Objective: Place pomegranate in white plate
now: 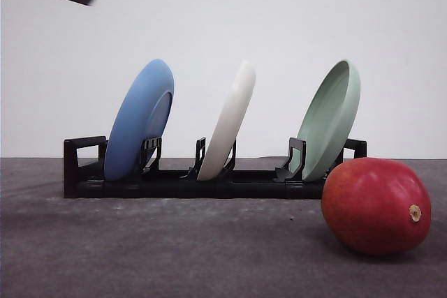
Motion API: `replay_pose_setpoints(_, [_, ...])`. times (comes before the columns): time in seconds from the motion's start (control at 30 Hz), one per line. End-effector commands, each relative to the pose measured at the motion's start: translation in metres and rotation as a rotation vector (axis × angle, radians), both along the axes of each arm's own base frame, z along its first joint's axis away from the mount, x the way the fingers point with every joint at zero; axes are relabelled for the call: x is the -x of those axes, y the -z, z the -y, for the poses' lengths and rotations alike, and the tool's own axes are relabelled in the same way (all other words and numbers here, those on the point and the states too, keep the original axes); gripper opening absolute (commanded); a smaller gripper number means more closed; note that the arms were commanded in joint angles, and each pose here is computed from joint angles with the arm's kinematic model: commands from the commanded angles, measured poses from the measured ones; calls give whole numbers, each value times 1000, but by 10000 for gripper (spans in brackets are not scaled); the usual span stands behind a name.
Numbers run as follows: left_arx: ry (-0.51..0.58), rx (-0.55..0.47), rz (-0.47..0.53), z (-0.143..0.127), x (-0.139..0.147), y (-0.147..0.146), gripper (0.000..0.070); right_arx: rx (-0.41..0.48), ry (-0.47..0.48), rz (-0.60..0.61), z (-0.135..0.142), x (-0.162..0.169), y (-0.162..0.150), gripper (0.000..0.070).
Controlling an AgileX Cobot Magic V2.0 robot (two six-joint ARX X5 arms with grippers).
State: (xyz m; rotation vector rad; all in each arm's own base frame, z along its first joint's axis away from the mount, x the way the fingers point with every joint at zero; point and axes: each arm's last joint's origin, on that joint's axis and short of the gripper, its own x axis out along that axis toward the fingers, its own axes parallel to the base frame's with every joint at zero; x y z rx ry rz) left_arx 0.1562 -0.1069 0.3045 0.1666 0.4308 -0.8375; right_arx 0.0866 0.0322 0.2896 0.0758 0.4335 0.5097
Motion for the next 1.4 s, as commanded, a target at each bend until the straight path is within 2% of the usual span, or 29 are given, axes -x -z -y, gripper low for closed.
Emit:
replay_pose_setpoints(0.0, [13,-1,33,10,-7,-3,429,-10,-5,17,0,0,-4,429])
replay_pose_setpoints(0.2, [-10,-29,84,45,-27,12,429,-10,-5,16,0,0,-4,429])
replay_pose_setpoints(0.47, [-79,0,165,92,-52,38,430,-13,-4,15,0,0,-4,429])
replay_pose_setpoints(0.73, [-191,-9,105,126,-88,63,429,-13,-3,16,0,0,-4,429])
replay_pose_setpoints(1.0, [-204,-25,67,154,-117,77,429,-16,-3,26,-1,0,-5,429])
replay_pose_setpoints(1.2, [-211,-51,50,160,-125,83,428,-17,-3,32,-1,0,-6,429])
replay_pose_setpoints(1.27, [-211,-52,49,160,-125,83,412,-18,-3,35,-1,-1,-6,429])
replay_pose_setpoints(1.37, [-211,-58,44,160,-124,84,254,-20,-4,40,-1,-1,-7,429])
